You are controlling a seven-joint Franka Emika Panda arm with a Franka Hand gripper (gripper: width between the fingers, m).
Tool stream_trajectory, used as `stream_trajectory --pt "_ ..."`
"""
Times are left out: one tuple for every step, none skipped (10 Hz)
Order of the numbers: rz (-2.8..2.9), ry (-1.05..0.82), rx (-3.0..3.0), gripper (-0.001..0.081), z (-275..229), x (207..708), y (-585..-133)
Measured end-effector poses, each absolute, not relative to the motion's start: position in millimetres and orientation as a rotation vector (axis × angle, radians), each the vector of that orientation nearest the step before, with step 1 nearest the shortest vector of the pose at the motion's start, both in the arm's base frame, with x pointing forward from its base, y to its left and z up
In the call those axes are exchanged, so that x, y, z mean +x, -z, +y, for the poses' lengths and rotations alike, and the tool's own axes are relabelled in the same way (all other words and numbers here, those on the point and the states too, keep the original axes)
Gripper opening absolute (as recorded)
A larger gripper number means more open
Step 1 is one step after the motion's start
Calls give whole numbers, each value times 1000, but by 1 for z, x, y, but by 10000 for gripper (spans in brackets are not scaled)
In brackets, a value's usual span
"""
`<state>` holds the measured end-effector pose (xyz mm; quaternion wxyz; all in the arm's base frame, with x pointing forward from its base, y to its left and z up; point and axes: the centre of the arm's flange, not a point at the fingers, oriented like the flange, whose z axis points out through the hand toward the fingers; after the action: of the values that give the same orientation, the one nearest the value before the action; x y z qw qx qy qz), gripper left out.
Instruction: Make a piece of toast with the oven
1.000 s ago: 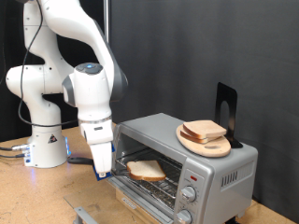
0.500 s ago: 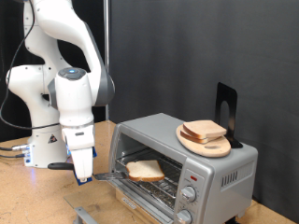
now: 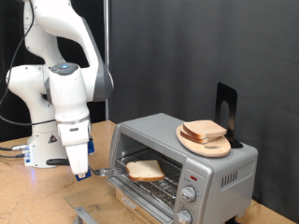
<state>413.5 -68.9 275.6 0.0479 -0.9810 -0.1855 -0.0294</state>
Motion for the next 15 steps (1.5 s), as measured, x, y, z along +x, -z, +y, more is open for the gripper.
stream_trajectory --pt "-558 96 -2990 393 -69 414 -279" --pt "-557 100 -2991 393 -69 415 -280" --pt "-548 99 -2993 393 -67 415 -280" --pt "-537 95 -2998 393 -65 416 -280" --pt "-534 93 -3001 393 -63 416 -280" --pt "-537 93 -3000 393 -62 416 -280" --pt "-543 89 -2998 393 -62 416 -280" --pt "-547 85 -2996 393 -62 415 -280" --pt "-547 79 -2994 393 -62 415 -280" --pt "-545 76 -2993 393 -62 415 -279" --pt "-545 71 -2993 393 -62 415 -279" --pt "-549 53 -2994 393 -63 414 -279" --pt "-550 33 -2996 393 -64 413 -279" --pt "-549 26 -2997 393 -66 413 -279" --pt "-544 22 -2999 393 -67 413 -279"
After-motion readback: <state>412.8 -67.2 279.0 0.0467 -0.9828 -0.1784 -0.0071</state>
